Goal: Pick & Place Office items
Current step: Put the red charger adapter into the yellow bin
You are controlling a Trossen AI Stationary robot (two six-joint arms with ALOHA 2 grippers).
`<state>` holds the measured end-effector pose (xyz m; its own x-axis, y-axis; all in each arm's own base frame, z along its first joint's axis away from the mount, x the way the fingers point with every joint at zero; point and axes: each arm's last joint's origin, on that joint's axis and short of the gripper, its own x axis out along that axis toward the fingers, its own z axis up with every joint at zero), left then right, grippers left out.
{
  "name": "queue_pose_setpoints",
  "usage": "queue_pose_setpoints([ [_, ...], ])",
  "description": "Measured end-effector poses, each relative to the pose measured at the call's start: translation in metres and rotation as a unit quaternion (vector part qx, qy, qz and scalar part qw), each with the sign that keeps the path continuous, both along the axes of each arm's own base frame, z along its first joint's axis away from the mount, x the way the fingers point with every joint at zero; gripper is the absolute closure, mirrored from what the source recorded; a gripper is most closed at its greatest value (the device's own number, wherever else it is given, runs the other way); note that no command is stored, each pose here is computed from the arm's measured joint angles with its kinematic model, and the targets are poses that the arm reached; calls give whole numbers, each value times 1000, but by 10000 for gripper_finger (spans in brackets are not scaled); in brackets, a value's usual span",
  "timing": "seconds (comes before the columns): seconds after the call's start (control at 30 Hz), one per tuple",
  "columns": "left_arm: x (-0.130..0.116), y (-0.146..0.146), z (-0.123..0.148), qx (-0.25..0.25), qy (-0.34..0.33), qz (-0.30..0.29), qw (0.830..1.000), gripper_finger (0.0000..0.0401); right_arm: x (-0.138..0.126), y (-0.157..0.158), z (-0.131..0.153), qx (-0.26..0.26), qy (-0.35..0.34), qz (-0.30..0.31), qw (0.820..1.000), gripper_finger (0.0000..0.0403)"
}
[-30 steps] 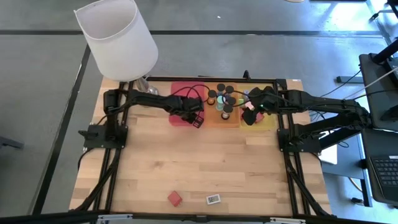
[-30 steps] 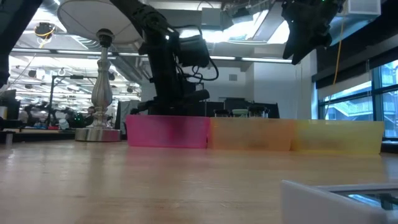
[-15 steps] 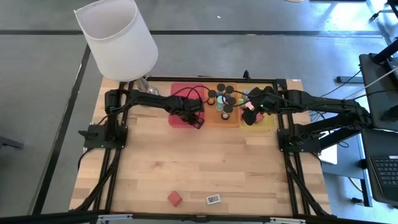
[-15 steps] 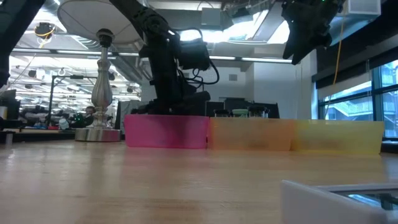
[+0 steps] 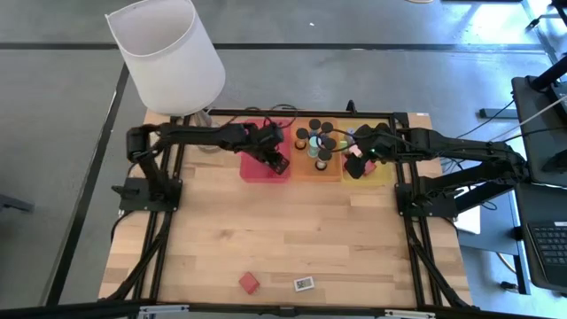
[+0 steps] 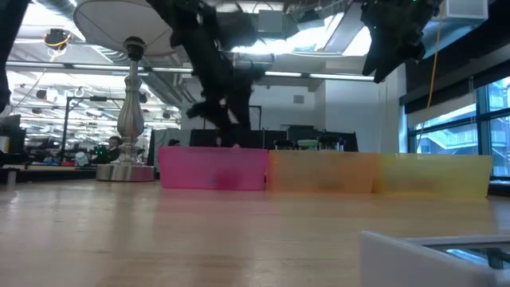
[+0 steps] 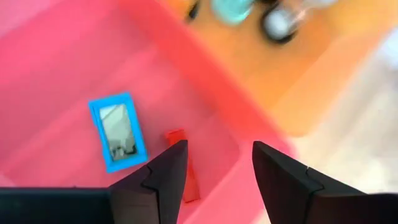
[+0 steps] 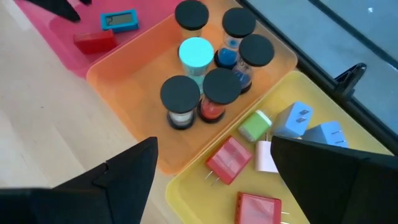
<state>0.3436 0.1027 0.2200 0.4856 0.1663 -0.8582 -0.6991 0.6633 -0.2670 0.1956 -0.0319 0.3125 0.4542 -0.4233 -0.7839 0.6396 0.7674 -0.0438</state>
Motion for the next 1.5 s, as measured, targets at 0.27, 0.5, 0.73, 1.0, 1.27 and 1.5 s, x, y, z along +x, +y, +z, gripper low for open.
queue_pose_setpoints([
  [0.27, -9, -49, 53, 16, -92, -70, 993, 237, 1, 2, -1, 35, -4, 25, 999, 87],
  [0.5, -5, -121, 69, 41, -148, -174, 973, 244, 1, 4, 0, 45, -13, 13, 999, 87],
  [0.73, -14, -186, 67, 66, -144, -283, 946, 229, 2, 5, -1, 73, -28, -6, 997, 87],
  [1.0, -35, -234, 63, 89, -116, -373, 916, 189, 2, 6, -1, 73, -21, 14, 997, 87],
  [1.27, -55, -278, 60, 48, -119, -395, 909, 169, 2, 6, -1, 52, -5, 53, 997, 87],
  [1.5, -67, -312, 41, 22, -86, -453, 887, 170, 2, 6, -1, 45, 1, 65, 997, 87],
])
